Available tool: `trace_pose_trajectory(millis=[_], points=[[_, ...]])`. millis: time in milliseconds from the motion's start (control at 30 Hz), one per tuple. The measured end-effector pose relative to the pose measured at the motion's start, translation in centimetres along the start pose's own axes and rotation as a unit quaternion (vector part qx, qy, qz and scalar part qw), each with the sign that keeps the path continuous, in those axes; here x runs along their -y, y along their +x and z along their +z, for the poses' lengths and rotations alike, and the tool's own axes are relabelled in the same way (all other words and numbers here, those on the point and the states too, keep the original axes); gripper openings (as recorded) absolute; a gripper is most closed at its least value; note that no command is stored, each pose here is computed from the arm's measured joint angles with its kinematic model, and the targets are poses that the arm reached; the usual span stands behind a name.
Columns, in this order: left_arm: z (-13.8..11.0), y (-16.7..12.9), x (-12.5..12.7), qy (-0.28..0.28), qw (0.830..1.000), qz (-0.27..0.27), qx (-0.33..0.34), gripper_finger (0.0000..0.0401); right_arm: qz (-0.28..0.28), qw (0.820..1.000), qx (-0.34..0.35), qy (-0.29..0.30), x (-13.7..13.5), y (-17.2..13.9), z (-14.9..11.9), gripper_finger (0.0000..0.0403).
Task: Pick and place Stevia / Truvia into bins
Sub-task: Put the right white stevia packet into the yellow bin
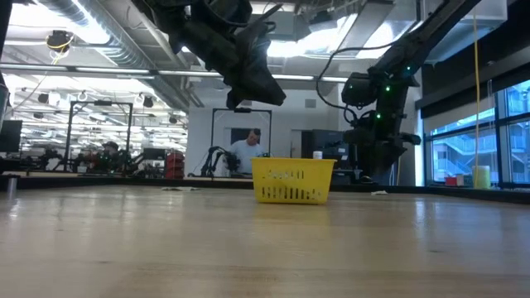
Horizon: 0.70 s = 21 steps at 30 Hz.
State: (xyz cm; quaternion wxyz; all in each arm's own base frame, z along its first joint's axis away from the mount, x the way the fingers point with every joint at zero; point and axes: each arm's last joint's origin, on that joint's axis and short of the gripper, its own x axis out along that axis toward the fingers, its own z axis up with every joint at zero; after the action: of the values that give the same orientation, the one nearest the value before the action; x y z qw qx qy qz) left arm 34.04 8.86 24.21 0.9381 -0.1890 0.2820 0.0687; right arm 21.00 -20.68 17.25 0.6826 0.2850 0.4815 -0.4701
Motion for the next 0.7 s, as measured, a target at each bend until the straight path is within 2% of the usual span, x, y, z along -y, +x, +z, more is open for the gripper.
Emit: trace_pose_trajectory(millis=[367,700], points=[[0.0,0.0,0.0,-0.012,1.000,0.000,-0.001,0.0058,-0.002,0.999,-0.050,-0.004,0.4,3.5,-0.1,0.0119],[0.0,0.0,0.0,-0.012,1.000,0.000,-0.001,0.0058,-0.011,0.996,-0.090,0.010,1.3,5.3,-0.3,0.0116]])
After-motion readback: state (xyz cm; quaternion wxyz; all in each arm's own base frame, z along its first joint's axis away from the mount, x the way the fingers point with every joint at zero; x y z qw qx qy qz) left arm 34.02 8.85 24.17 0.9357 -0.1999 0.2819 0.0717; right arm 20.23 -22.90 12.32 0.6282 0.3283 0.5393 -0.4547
